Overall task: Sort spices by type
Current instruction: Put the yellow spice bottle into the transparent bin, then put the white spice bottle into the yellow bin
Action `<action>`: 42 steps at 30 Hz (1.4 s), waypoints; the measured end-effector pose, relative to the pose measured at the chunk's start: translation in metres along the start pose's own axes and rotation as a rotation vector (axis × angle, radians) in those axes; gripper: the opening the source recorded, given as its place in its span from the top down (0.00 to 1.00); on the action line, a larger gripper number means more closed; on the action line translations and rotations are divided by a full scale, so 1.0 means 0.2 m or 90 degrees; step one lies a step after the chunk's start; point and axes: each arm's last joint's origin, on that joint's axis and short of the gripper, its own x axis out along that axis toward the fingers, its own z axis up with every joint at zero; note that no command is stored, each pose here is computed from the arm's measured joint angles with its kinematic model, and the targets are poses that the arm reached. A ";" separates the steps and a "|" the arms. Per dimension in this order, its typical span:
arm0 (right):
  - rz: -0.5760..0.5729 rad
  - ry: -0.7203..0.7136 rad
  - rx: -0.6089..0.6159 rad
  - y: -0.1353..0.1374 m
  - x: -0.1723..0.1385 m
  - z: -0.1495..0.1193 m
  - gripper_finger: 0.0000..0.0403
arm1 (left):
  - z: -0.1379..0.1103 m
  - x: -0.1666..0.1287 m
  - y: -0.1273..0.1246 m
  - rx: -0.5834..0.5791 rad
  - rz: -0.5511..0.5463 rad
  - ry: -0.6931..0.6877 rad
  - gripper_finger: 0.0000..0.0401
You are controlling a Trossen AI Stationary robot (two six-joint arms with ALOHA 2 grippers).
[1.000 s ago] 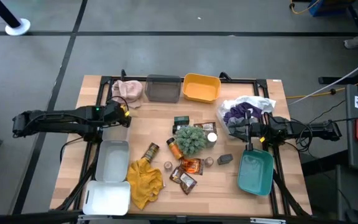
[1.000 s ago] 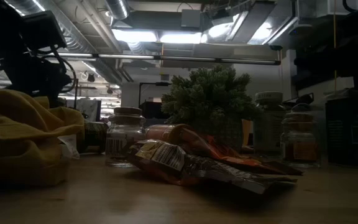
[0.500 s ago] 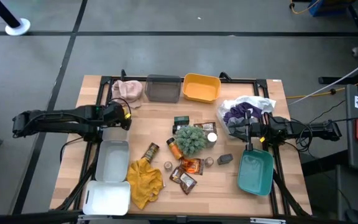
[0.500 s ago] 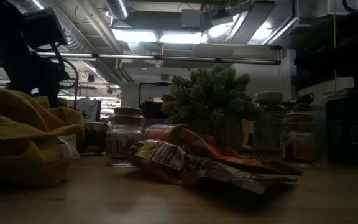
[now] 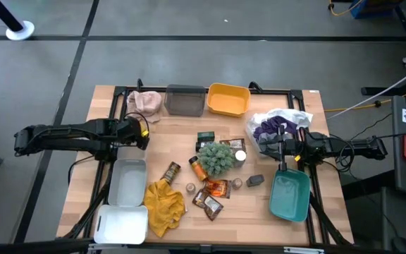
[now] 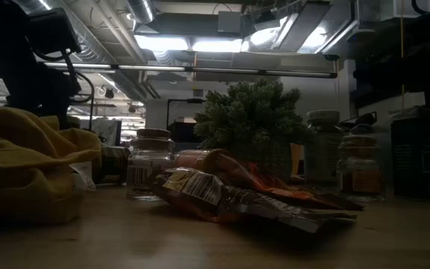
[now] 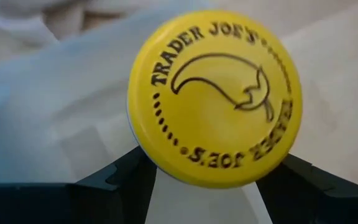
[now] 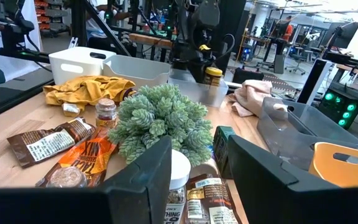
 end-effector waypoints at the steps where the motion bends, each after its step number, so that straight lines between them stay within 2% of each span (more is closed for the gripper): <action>1: 0.000 0.000 0.000 0.00 0.00 0.00 0.61 | 0.00 0.00 0.00 -0.006 -0.007 0.008 0.41; 11: 0.000 -0.001 0.000 0.00 0.00 0.00 0.61 | -0.04 0.00 0.02 -0.080 -0.017 0.108 0.41; 18: 0.000 0.000 0.000 0.00 0.00 0.00 0.61 | -0.05 -0.01 0.01 -0.051 -0.051 0.146 0.41; 30: 0.000 0.000 0.000 0.00 0.00 0.00 0.61 | -0.05 -0.05 0.02 -0.056 -0.096 0.117 0.41; 42: -0.005 -0.029 0.002 0.00 0.00 0.02 0.61 | -0.02 -0.21 0.03 -0.036 -0.224 0.096 0.41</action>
